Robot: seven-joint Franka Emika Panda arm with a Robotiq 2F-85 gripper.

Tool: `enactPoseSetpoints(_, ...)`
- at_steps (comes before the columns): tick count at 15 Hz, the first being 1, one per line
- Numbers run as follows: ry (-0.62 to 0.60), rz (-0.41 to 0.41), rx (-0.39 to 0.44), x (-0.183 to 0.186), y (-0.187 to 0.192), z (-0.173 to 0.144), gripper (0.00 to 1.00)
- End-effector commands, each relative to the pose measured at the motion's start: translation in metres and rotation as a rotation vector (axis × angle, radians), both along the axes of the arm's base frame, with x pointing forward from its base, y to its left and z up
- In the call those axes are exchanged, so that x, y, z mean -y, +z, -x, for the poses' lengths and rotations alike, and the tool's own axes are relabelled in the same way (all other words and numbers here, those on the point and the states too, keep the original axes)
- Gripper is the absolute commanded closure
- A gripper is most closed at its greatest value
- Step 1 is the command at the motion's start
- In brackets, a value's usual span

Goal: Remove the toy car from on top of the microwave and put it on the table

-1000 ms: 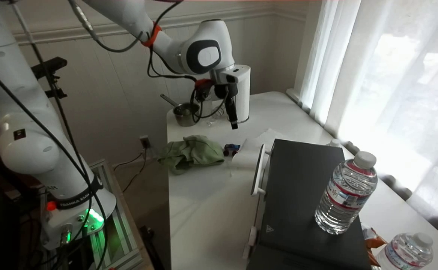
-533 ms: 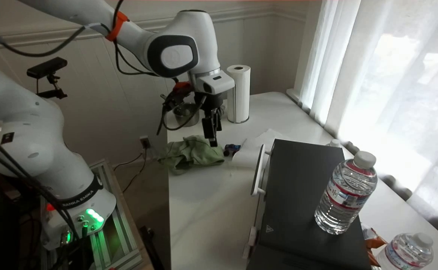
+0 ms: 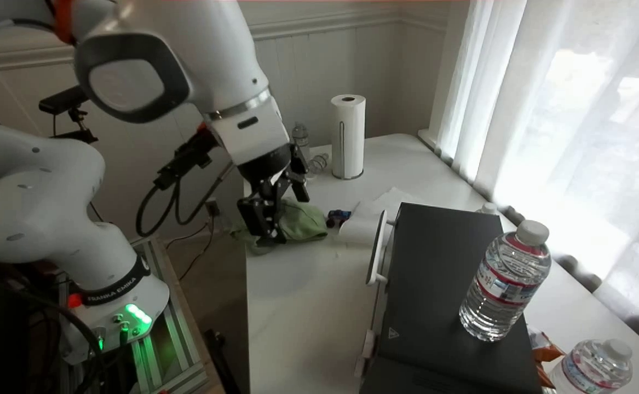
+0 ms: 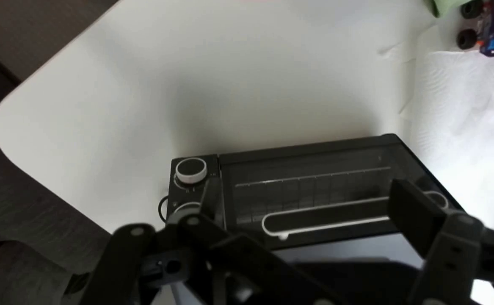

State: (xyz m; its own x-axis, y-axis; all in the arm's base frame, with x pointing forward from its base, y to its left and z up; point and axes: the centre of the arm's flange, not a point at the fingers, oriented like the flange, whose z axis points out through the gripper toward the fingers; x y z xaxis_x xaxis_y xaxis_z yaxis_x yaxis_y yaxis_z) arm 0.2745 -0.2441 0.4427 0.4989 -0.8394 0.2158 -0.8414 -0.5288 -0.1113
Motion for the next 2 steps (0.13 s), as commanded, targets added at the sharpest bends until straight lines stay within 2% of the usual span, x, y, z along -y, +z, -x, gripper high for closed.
enactPoseSetpoints(1, 0.005, 0.001, 0.024, 0.0021, 0.0085, 0.0083, 0.0)
enactPoseSetpoints(2, 0.008, 0.002, 0.038, 0.0007, 0.0128, 0.0128, 0.0)
